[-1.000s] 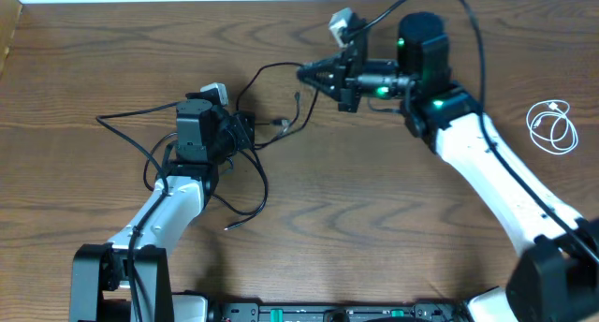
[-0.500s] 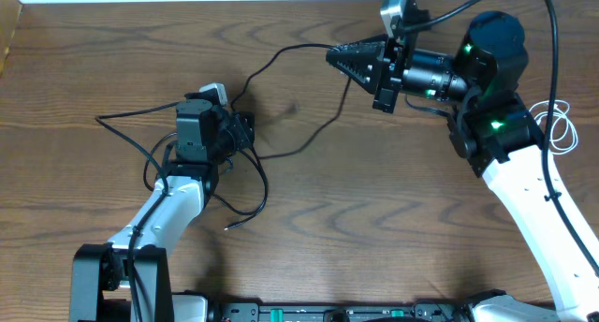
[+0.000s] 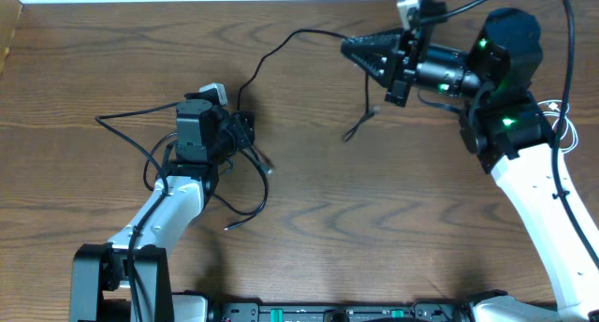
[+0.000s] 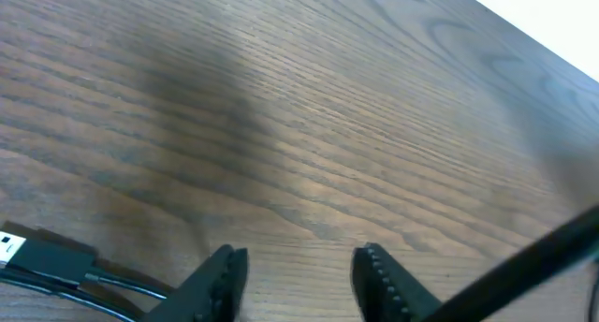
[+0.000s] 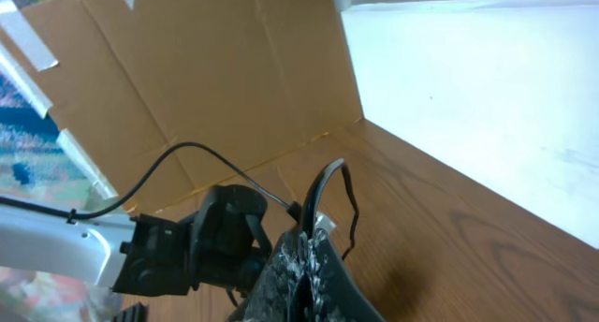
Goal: Untangle cables
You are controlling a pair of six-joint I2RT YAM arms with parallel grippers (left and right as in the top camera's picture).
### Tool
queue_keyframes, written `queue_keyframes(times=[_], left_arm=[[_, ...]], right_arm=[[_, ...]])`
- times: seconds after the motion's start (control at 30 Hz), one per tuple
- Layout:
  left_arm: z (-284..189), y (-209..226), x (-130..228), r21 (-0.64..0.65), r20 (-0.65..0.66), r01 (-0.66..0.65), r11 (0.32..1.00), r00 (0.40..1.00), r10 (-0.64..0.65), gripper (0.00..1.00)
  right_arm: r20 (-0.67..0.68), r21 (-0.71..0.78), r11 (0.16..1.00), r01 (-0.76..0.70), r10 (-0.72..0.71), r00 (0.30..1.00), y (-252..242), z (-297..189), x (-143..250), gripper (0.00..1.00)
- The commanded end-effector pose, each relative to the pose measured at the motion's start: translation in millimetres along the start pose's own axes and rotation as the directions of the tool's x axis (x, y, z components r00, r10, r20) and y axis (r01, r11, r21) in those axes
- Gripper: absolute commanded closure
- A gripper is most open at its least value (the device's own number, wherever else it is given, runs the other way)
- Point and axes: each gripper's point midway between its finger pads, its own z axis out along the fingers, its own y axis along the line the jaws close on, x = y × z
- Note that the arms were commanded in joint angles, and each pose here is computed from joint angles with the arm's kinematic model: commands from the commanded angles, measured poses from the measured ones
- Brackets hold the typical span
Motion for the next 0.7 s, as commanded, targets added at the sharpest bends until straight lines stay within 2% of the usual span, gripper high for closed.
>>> queue_keyframes(times=[0.0,0.2,0.47,0.57,0.67], left_arm=[[-4.0,-2.8,-12.1,-0.001,0.032,-0.018,1.0,0.999,0.018,0.52],[-4.0,-2.8,-12.1,-0.001,0.032,-0.018,1.0,0.999,0.018,0.32],[-4.0,-2.8,-12.0,-0.001,0.032,-0.018,1.0,0.999,0.018,0.21],[-4.0,-2.8,-12.1,-0.001,0.032,-0.018,1.0,0.999,0.018,0.21],[-4.1,-2.9,-12.1,-0.001,0.032,-0.018,1.0,0.999,0.018,0.21]], right_arm=[[-0.001,-0.002,1.0,-0.025,0.025,1.0,1.3,-8.0,-3.0,0.99],[-0.009,0.074,0.995,-0.074,0.075,0.997,-17.7,-17.3,2.1,0.99],[0.029,0.253,0.962,-0.1,0.095,0.995,-52.4,-27.9,0.6,0.99],[0.058,0.398,0.91,-0.119,0.104,0.993,-78.3,-37.2,1.2,0.99],[0.081,0.565,0.812,-0.146,0.122,0.989,-107.8,-53.7,7.5,0.99]])
